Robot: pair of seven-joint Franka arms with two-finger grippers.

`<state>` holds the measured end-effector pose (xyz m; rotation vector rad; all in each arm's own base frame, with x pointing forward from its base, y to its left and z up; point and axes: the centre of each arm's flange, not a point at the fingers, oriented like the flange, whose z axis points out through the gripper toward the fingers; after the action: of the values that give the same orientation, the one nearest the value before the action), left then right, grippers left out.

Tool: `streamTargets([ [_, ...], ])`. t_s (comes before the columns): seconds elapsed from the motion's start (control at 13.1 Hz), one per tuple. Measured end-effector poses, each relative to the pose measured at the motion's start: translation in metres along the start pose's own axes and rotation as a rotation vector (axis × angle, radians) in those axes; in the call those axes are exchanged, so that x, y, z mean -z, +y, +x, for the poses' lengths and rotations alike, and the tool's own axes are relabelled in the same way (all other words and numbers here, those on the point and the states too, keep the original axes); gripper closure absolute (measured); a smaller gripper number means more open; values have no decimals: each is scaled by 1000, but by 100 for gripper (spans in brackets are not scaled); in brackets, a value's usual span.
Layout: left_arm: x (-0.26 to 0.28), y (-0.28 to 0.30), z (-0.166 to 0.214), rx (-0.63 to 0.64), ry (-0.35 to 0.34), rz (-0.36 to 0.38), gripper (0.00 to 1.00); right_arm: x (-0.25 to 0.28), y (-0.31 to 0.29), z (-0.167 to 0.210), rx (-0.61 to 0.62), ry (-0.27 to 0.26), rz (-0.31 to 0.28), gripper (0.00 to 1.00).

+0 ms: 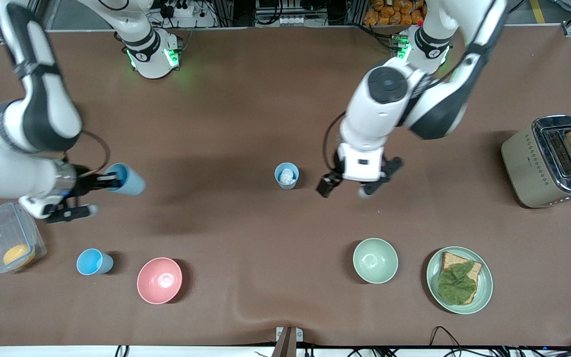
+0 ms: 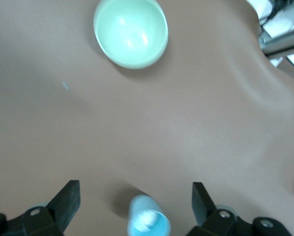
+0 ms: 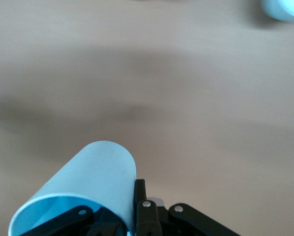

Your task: Stack blue cups with both arms

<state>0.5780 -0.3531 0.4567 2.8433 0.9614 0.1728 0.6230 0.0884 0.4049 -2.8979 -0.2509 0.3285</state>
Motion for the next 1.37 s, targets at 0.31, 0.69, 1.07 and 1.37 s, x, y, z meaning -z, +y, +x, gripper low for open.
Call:
streamTargets([
  [0.31, 35, -77, 107, -245, -8, 109, 0, -32, -117, 26, 1, -1, 9, 95],
  [0.69, 30, -197, 232, -492, -81, 137, 0, -136, -257, 39, -23, 62, -46, 95],
  [1.07, 78, -224, 238, -564, -69, 163, 0, -174, -313, 37, -87, 78, -75, 95],
  [1.37, 116, -226, 224, -577, -40, 179, 0, -175, -327, 31, -104, 80, -75, 95],
])
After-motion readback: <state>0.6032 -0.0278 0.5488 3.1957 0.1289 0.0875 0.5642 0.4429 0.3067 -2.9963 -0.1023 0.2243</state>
